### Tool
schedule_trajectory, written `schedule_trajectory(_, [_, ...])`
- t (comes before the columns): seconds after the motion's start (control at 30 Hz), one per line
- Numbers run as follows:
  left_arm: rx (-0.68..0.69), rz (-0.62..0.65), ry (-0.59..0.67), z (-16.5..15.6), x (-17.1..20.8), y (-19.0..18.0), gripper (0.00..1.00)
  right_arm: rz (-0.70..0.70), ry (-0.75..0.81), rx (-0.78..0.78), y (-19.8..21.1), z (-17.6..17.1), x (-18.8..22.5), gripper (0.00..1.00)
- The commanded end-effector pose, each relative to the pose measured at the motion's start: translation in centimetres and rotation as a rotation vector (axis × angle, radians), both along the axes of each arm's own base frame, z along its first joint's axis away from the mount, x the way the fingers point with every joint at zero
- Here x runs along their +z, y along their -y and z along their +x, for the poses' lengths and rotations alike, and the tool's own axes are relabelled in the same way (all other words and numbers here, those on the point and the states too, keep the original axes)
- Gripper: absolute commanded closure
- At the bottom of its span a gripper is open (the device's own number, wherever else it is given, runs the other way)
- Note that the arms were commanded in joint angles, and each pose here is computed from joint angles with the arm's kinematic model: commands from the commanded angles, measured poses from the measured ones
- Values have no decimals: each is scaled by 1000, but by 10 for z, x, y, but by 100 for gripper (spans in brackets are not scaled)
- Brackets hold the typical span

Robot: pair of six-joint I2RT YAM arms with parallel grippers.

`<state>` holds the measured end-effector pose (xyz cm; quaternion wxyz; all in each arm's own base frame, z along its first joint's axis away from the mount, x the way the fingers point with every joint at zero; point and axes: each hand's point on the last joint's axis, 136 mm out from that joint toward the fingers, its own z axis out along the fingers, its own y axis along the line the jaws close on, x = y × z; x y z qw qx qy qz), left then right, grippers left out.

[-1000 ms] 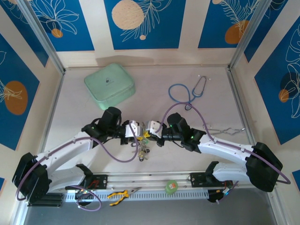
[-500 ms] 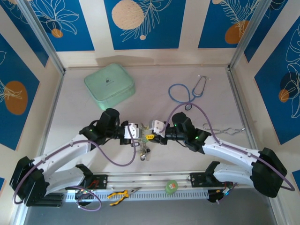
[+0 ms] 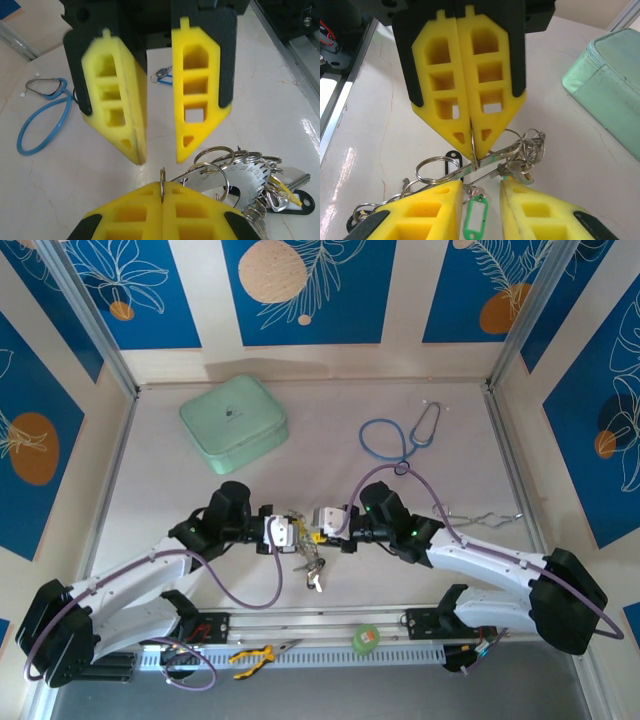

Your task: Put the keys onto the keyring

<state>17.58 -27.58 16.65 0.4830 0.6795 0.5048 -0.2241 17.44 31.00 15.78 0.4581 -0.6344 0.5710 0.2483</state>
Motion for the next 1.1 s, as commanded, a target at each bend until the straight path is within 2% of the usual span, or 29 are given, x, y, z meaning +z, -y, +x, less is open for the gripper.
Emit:
schedule_trajectory(0.0, [-66,-62,43,-7,15,9,100,46,51,27,-12,3,18,76])
schedule_trajectory(0.37, [-75,-64,14,-8,13,12,100,64,52,52,-18,1,21,87])
schedule_trajectory(0.57, [-73,-65,1,-7,12,14,100,91,41,63,-21,0,24,88])
schedule_trajectory(0.7, [-64,-62,-6,-7,10,13,100,96,31,64,-21,0,23,100])
schedule_trajectory(0.73, [-59,-61,-8,-6,10,13,98,95,30,59,-21,1,22,100])
schedule_trajectory(0.83, [-38,-46,-4,-5,5,9,82,91,25,41,-18,4,18,100])
schedule_trajectory(1.07, [9,-15,1,-3,-5,1,78,76,1,35,-12,3,13,100])
